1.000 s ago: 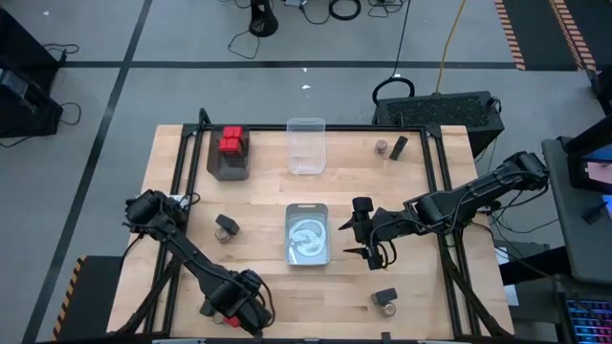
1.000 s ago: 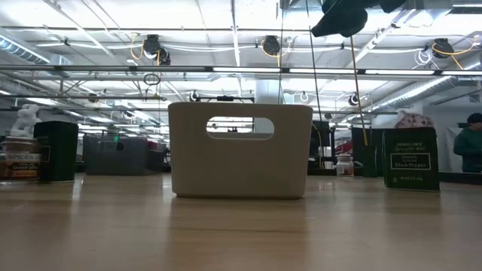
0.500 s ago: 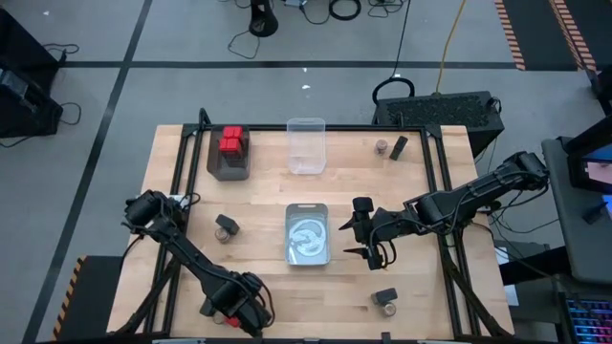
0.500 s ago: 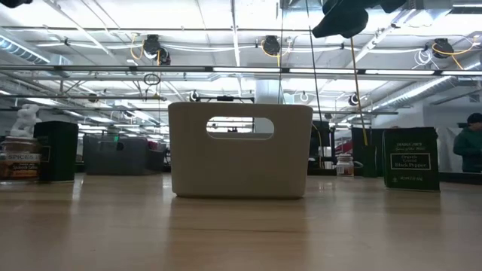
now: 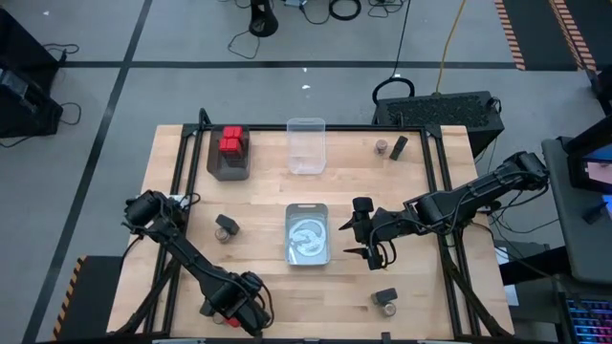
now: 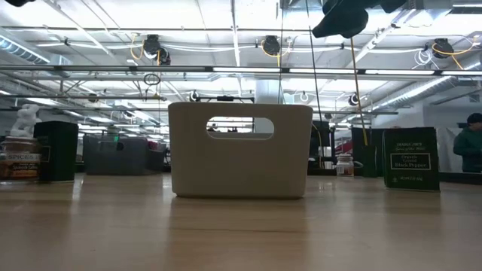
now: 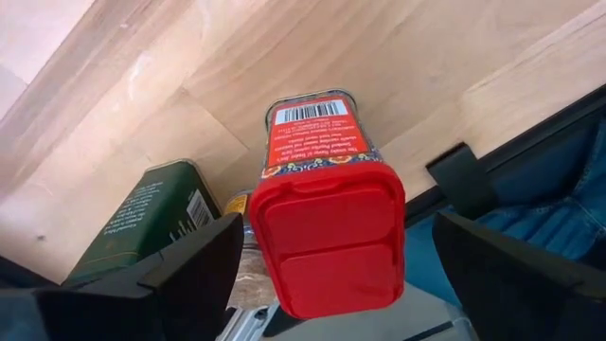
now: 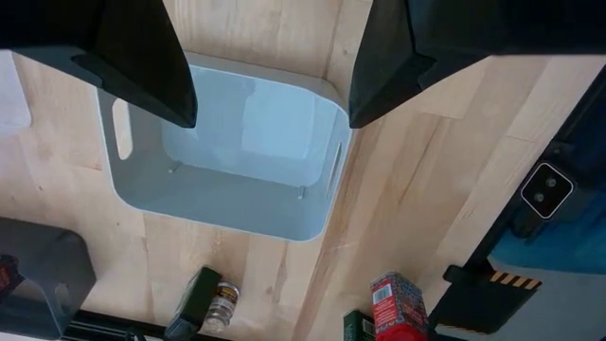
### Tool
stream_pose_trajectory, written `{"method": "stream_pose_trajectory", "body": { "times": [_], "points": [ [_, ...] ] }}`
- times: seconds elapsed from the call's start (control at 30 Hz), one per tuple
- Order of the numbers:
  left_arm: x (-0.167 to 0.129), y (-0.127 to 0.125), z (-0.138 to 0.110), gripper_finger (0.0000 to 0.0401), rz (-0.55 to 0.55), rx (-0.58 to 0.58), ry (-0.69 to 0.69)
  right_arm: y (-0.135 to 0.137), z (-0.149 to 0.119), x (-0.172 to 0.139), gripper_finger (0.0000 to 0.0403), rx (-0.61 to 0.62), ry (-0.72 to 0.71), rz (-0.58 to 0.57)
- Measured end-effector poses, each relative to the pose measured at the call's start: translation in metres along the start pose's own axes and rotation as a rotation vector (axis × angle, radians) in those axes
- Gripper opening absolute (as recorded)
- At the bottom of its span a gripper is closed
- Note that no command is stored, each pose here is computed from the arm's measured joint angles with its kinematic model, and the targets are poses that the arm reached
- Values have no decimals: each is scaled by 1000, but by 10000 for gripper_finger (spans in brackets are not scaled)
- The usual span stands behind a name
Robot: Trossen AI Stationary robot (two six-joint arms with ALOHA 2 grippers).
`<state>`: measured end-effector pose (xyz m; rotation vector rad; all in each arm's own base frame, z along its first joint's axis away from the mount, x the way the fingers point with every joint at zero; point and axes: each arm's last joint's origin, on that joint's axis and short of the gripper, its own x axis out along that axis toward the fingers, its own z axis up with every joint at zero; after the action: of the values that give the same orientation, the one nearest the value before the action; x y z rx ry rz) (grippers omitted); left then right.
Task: Sort spices by type
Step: Put the red seasoning can into the black transparent bin
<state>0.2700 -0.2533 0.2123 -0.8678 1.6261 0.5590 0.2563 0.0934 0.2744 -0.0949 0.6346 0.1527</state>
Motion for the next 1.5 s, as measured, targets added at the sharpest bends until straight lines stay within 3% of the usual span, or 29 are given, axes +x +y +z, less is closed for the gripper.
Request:
{"method": "stream_pose_trajectory", "body": {
  "times": [0.73, 1.1, 1.5],
  "points": [
    [0, 0, -1, 347, 3, -15, 27, 0, 0, 0, 258, 0, 0, 0],
    [0, 0, -1, 292, 3, -18, 23, 0, 0, 0, 258, 0, 0, 0],
    [16, 6, 2, 287, 15, -25, 60, 0, 0, 0, 258, 0, 1, 0]
  ]
}}
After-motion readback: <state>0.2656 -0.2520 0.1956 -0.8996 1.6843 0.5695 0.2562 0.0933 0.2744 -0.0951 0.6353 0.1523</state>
